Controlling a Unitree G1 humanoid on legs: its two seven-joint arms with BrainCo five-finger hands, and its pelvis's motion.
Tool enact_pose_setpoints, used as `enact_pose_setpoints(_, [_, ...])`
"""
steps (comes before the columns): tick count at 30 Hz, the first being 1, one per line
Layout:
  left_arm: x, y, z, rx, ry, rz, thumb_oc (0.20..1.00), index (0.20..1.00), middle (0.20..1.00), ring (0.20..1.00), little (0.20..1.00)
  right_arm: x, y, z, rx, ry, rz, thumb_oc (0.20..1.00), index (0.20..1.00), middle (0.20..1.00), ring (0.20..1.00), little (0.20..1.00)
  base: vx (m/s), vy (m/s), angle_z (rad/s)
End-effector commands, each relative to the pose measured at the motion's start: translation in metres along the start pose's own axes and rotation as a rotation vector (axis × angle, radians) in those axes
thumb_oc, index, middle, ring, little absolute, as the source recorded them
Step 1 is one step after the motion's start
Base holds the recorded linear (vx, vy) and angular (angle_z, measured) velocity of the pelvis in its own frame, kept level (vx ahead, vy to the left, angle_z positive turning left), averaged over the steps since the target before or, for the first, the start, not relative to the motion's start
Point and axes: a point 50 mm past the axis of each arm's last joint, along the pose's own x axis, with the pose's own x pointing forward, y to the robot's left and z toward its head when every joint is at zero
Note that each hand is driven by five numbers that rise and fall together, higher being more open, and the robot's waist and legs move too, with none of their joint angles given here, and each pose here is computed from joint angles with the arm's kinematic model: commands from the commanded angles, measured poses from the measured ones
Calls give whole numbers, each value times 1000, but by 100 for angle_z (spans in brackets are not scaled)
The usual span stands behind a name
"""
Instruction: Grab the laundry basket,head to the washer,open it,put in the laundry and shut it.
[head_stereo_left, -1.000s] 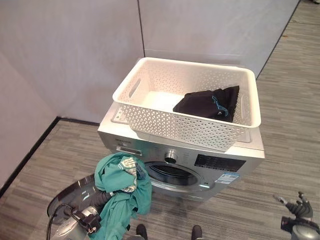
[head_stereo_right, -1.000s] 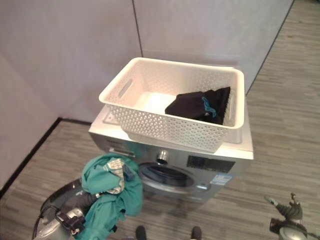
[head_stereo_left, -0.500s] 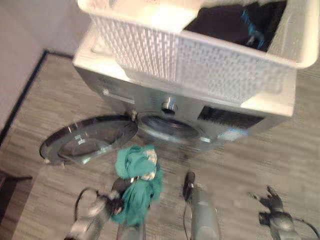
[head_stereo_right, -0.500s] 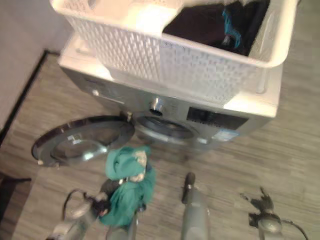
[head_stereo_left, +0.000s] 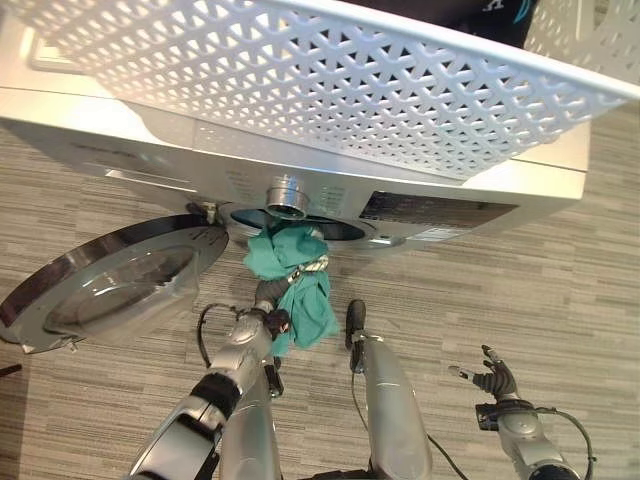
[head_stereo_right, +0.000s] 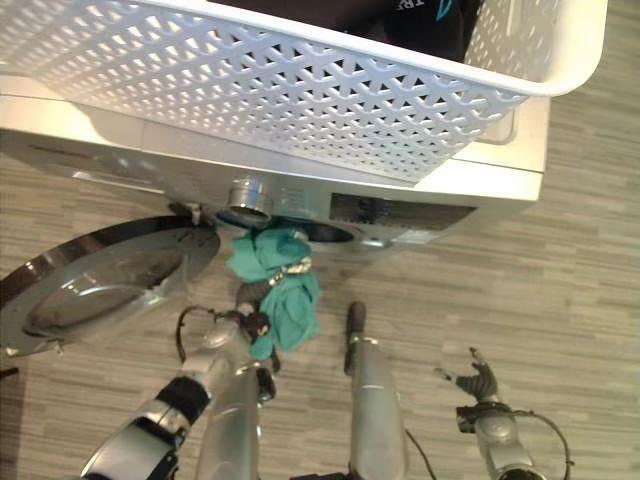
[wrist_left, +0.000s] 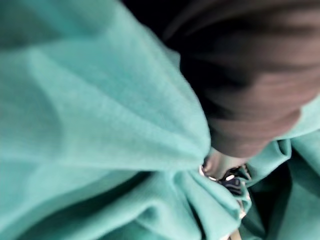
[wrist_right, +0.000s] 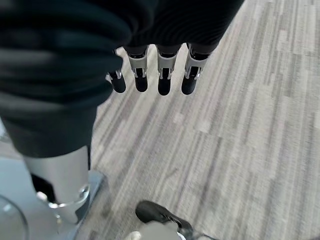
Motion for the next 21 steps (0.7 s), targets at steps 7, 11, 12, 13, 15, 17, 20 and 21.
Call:
enact_pose_setpoints(7, [12,42,39,-134,-126,315,200,200,200,200,200,3,4,28,-45,-144,20,1000,1000,1000,1000,1000,-5,-3,-26])
enact_pose_setpoints(11, [19,64,83,-247,-236,453,200,200,200,200,200,1,4,48,-28,-246,26,1000,1000,1000,1000,1000,1,-21,-30])
enact_pose_setpoints(12, [19,69,92,-263,-254,470,200,200,200,200,200,1,2,53,-23,-267,22,1000,1000,1000,1000,1000,18,-6,-21])
enact_pose_setpoints(13, [20,73,100,-286,-273,486,200,200,200,200,200,1,2,56,-17,-282,20,1000,1000,1000,1000,1000,21,0,-21])
enact_pose_setpoints(15, [20,76,108,-303,-289,498,200,200,200,200,200,1,1,59,-13,-293,18,1000,1000,1000,1000,1000,29,-1,-22])
enact_pose_setpoints(17, [20,80,131,-500,-360,549,200,200,200,200,200,1,1,65,-3,-322,15,1000,1000,1000,1000,1000,60,-17,-17])
enact_pose_setpoints(20, [20,72,174,-624,-486,522,200,200,200,200,200,0,5,68,-7,-335,22,1000,1000,1000,1000,1000,53,-30,-10])
enact_pose_setpoints(21, [18,75,186,-653,-519,536,200,200,200,200,200,0,6,69,-14,-341,29,1000,1000,1000,1000,1000,72,-54,-12])
